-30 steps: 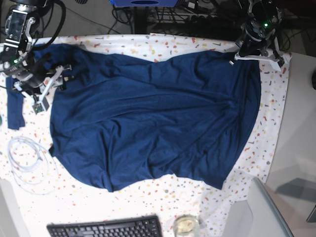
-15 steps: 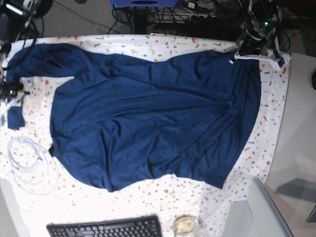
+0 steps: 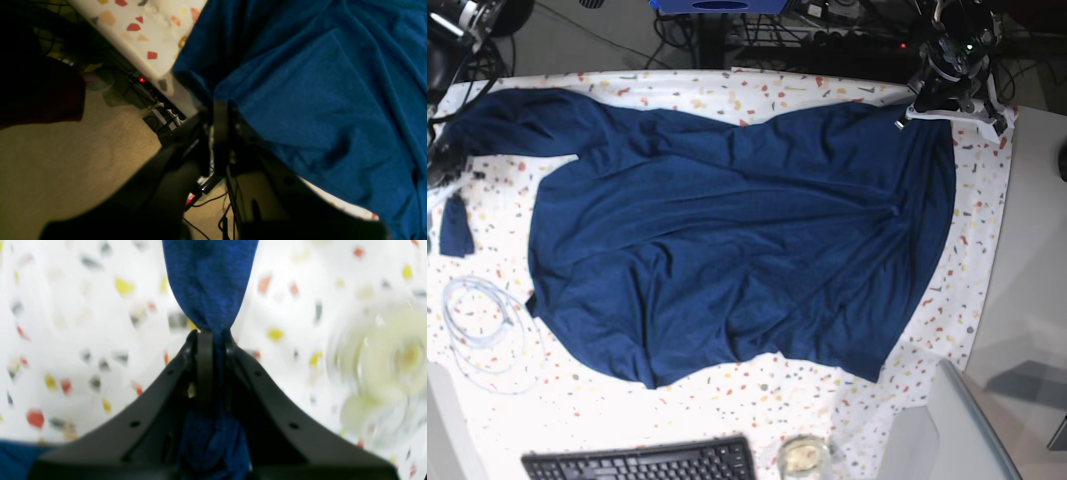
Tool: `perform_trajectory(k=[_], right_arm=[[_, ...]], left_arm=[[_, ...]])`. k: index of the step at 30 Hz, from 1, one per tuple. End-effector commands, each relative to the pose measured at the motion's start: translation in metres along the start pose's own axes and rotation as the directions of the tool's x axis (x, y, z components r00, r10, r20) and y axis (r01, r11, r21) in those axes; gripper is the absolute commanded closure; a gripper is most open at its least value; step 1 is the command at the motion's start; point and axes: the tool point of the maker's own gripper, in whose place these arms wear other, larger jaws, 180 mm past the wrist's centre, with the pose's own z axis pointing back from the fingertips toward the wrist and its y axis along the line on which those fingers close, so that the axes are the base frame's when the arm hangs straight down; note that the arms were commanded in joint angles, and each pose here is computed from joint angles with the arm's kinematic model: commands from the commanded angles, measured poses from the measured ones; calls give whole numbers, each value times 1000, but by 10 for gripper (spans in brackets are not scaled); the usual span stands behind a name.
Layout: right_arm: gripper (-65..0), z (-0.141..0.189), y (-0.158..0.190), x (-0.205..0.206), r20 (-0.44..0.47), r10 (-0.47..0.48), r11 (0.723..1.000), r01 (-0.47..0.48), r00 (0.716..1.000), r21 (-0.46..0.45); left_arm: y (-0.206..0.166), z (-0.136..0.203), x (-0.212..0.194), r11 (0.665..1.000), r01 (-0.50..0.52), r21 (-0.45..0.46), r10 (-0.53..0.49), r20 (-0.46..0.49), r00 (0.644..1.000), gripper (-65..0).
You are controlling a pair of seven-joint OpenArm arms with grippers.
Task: Layout the t-shirt on the table in an organized manner, then fold the t-shirt properly
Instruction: 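Release the shirt with the right gripper and lift it away, then reach the right gripper over the shirt and grasp its hem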
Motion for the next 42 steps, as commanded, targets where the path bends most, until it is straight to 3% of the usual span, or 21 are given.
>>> perform_trajectory(k=[1,6,11,15,19,26,28,34,35,36,39,40,42], right_arm=[[-17,10,-7,-6,-12,24,999,-24,1000,-21],[0,63,16,13,103,121,992,-117,987,-39],[0,120,97,60,267,302,947,-321,915,28],[0,150,159,88,348,400,890,-450,848,73],[0,153,209,108,379,458,834,-536,805,132],[0,174,300,156,496,479,741,-636,724,213],[0,168,322,166,494,482,720,-649,723,247],[-6,123,367,195,450,418,737,-584,789,340],[-30,114,370,197,432,417,741,-575,799,348],[-74,105,370,197,408,425,744,-569,808,351],[-296,90,353,196,345,464,755,-568,816,329],[-375,88,337,197,341,465,768,-564,817,304],[-492,95,294,199,353,404,828,-501,844,250]], left_arm=[[0,4,10,1000,1,1,-1,37,999,0],[-1,3,12,1000,1,-1,-1,41,999,0],[-1,3,15,1000,9,-1,-9,49,999,0],[-3,2,18,1000,7,-6,-6,56,998,0],[-5,2,20,1000,5,-9,-5,59,998,0],[-13,0,27,1000,-4,-25,6,75,997,0],[-13,0,27,1000,-5,-26,7,76,997,0],[-14,0,28,1000,-6,-28,8,77,997,0],[-13,0,27,1000,-5,-27,7,76,997,0],[-13,0,27,1000,-5,-27,7,76,997,0],[-13,0,27,1000,-5,-27,7,76,997,0],[-13,0,27,1000,-5,-27,7,76,997,0],[-13,0,27,1000,-5,-26,7,75,997,0]])
